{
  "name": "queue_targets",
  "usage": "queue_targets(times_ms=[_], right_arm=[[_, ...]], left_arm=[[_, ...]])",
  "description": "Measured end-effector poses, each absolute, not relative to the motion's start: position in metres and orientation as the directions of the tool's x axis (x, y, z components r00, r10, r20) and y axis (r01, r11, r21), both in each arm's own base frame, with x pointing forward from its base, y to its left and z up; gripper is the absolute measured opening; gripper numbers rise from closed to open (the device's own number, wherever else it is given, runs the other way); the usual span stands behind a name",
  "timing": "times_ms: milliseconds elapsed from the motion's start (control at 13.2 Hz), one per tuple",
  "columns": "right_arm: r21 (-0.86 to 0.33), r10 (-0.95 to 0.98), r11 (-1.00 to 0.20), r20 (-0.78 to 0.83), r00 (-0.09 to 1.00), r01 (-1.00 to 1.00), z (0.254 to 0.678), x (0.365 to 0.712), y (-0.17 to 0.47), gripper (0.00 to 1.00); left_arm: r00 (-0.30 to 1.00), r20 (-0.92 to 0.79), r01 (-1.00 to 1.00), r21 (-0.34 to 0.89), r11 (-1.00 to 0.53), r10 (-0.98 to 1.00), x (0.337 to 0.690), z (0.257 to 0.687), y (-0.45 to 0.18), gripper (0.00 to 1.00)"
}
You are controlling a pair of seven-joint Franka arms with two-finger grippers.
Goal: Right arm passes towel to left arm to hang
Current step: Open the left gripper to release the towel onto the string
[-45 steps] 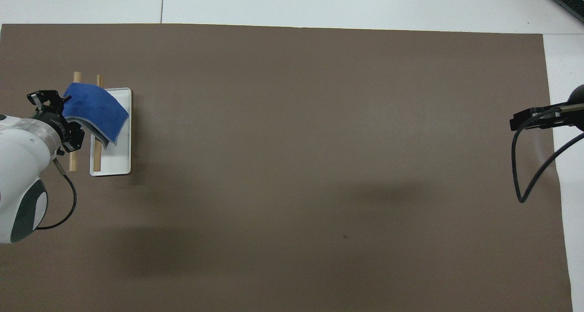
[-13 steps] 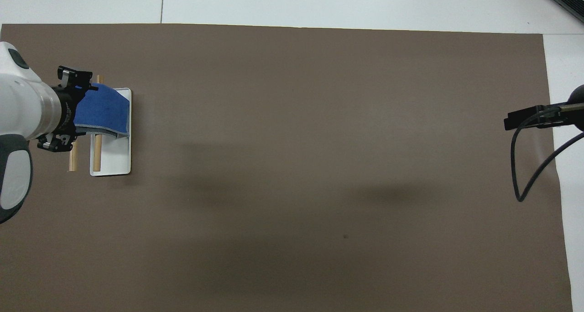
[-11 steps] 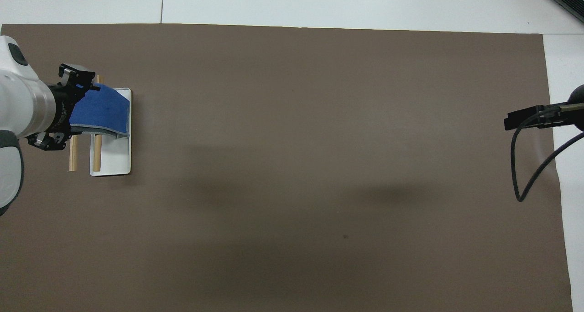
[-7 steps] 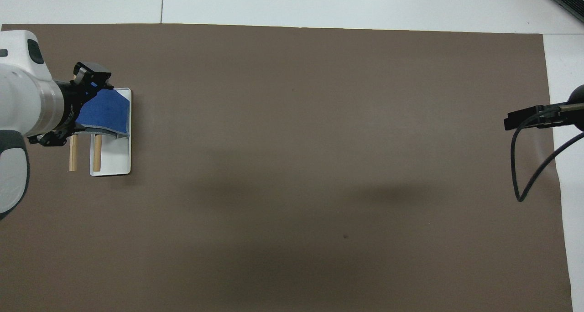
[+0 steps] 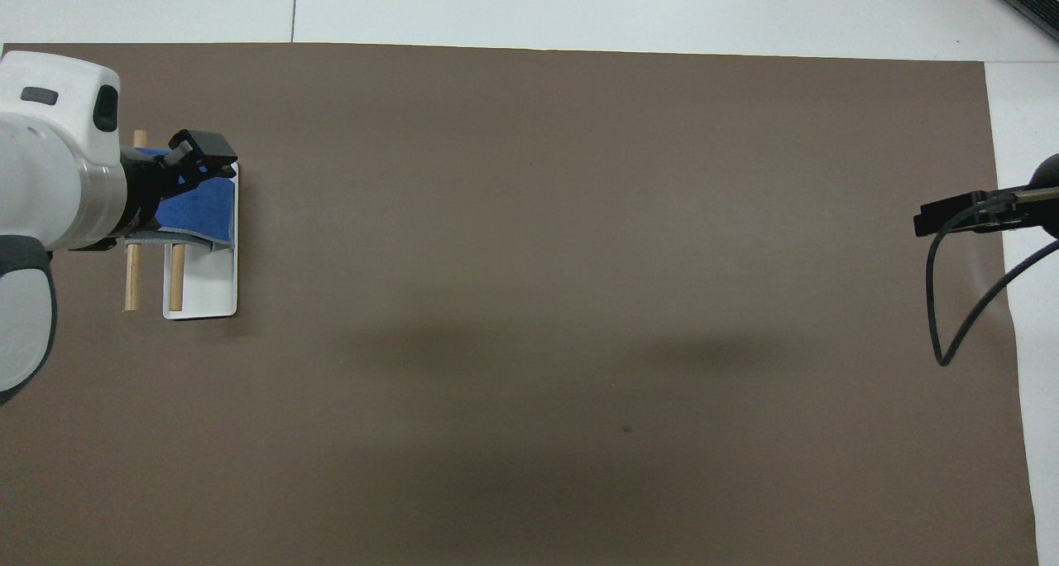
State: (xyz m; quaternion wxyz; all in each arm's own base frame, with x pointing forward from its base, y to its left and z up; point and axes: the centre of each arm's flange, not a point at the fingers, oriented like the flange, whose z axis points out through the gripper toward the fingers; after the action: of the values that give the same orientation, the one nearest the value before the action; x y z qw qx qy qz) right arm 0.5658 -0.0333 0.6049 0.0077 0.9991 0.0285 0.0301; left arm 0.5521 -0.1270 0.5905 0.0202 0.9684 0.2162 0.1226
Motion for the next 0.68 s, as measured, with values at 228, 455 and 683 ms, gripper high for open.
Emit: queue_targets(times_ms=[228, 455, 683], right_arm=[[0.017, 0.057, -0.998, 0.06, 0.997, 0.056, 0.605, 0.566, -0.033, 1.0], [0.017, 0.057, -0.998, 0.06, 0.997, 0.056, 0.605, 0.566, -0.033, 1.0], [0.017, 0.057, -0.998, 0.06, 0.997, 0.056, 0.605, 0.566, -0.033, 1.0]], left_arm=[[0.947, 0.2, 0.25, 0.032, -0.968, 0.251, 0.544, 0.601, -0.136, 1.0], [0.979, 0.164, 0.121, -0.01, -0.993, 0.118, 0.542, 0.609, -0.122, 1.0], [0.992, 0.124, 0.02, -0.013, -1.0, 0.019, 0.542, 0.627, -0.09, 1.0]])
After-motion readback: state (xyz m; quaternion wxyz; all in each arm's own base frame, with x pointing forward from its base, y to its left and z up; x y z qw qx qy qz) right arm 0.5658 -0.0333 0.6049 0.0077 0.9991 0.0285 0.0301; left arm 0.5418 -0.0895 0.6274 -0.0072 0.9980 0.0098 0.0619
